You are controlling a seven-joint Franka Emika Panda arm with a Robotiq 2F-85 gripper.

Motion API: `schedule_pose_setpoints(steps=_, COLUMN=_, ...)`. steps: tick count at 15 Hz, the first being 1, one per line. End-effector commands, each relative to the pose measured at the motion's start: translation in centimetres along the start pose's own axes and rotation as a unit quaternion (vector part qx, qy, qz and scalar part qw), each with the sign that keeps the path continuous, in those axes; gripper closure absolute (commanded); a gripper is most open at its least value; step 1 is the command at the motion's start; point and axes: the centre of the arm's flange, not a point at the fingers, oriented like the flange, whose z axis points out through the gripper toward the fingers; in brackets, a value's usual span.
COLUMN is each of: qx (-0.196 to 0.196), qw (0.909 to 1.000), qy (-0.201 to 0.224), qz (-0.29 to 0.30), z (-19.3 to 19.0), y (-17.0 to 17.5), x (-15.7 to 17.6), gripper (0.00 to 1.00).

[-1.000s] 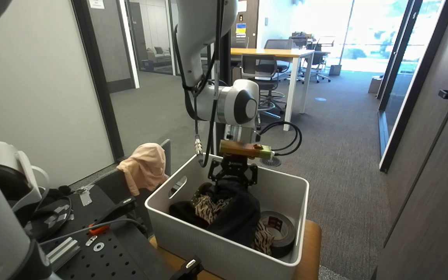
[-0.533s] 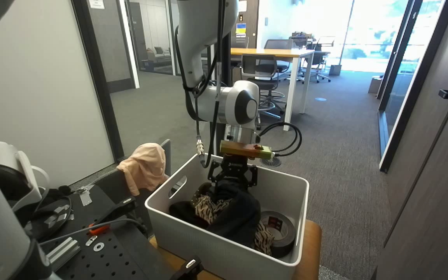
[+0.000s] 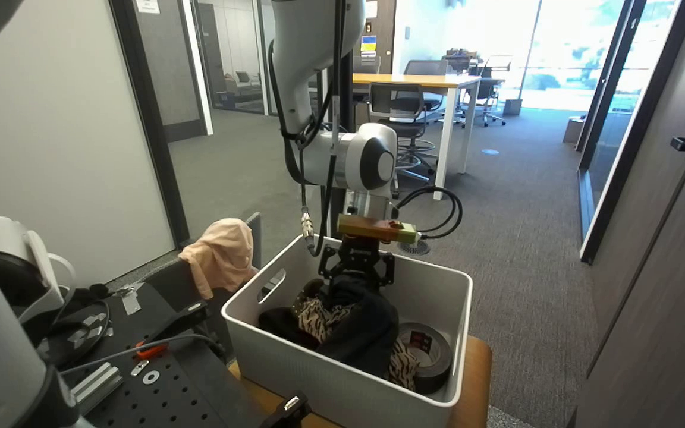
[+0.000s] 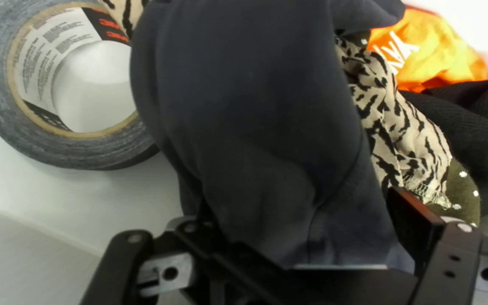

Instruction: Pick up the black cloth from the box and put it on the headrest of the chair

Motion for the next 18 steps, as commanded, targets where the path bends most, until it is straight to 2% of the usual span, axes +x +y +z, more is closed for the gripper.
schedule_pose_setpoints(steps=1, qx=-0.004, qw=1.0000, qy=-0.007, qz=-0.005, z=-0.35, y=0.50, x=0.45, gripper=0.00)
schedule_pose_setpoints(steps=11, qx=-0.004, qw=1.0000, qy=-0.005, qz=-0.005, z=-0.37, y=0.57, x=0.41, gripper=0.00)
schedule_pose_setpoints(steps=12, qx=-0.004, qw=1.0000, qy=-0.004, qz=-0.005, z=-0.39, y=0.57, x=0.40, gripper=0.17)
schedule_pose_setpoints(steps=13, qx=-0.004, qw=1.0000, qy=-0.004, qz=-0.004, z=-0.42, y=0.57, x=0.40, gripper=0.27)
schedule_pose_setpoints(steps=18, qx=-0.004, qw=1.0000, qy=-0.003, qz=-0.004, z=-0.45, y=0.59, x=0.40, gripper=0.66)
